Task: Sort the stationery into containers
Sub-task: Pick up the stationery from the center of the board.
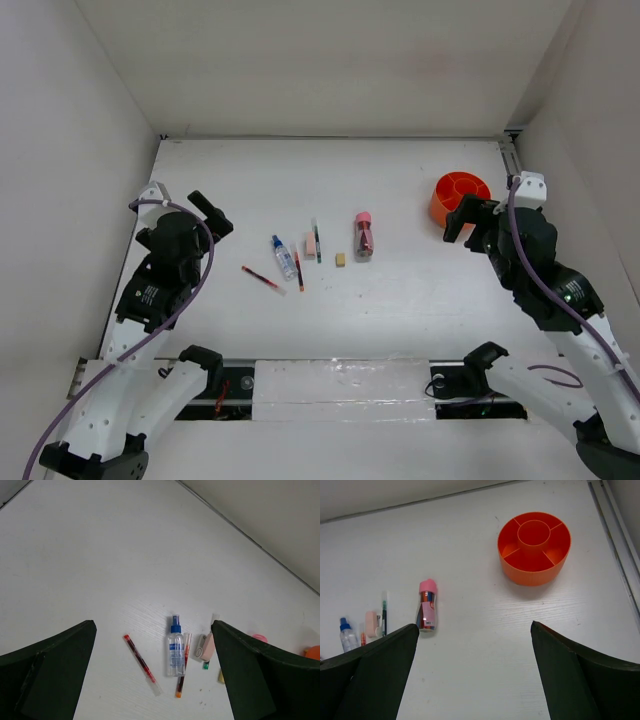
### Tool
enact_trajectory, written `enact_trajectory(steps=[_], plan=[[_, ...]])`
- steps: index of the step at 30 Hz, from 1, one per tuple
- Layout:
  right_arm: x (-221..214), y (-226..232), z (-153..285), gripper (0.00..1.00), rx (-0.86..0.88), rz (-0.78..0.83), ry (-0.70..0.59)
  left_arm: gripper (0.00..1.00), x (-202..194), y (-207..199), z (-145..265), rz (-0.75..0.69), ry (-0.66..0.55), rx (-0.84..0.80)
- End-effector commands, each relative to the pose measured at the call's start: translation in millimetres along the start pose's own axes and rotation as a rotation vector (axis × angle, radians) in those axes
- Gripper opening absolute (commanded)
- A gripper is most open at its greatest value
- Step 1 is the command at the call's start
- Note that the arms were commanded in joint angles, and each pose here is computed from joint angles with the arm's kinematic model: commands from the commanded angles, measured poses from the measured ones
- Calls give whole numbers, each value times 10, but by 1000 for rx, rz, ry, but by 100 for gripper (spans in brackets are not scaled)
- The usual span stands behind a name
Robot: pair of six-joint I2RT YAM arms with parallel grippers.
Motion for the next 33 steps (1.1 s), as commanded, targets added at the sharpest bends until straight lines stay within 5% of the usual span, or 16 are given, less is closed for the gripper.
enact_trajectory(steps=[1, 10, 14, 18, 21, 25, 33], plan=[[187, -72, 111, 100, -11, -37, -69, 100, 93, -56, 61, 25, -24, -23], [146, -81, 183, 100, 20, -77, -112, 100, 166, -111, 166, 87, -37, -71], [101, -99, 194, 100, 13, -66, -92, 100, 11, -406, 38, 18, 130, -149], [64, -82, 155, 100, 10, -57, -76, 100, -661, -993, -153, -63, 367, -199], [79, -102, 200, 100, 13, -75, -92, 100, -896, -1412, -163, -89, 350, -200], [135, -81, 250, 100, 50, -88, -115, 100, -1812, -1749, -405, -275, 442, -92], [112, -27, 294, 100, 116, -79, -117, 100, -2743, -1997, -683, -398, 522, -7]])
Point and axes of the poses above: each gripper's point midway between its finger pads, its own z axis back along the fingers, its own y axis along the line the jaws close on, x = y × z, the point moved 6 cm from there along z, back along the fingers, and after that the axes turned 14 degrees about z, right-handed, at the moved point
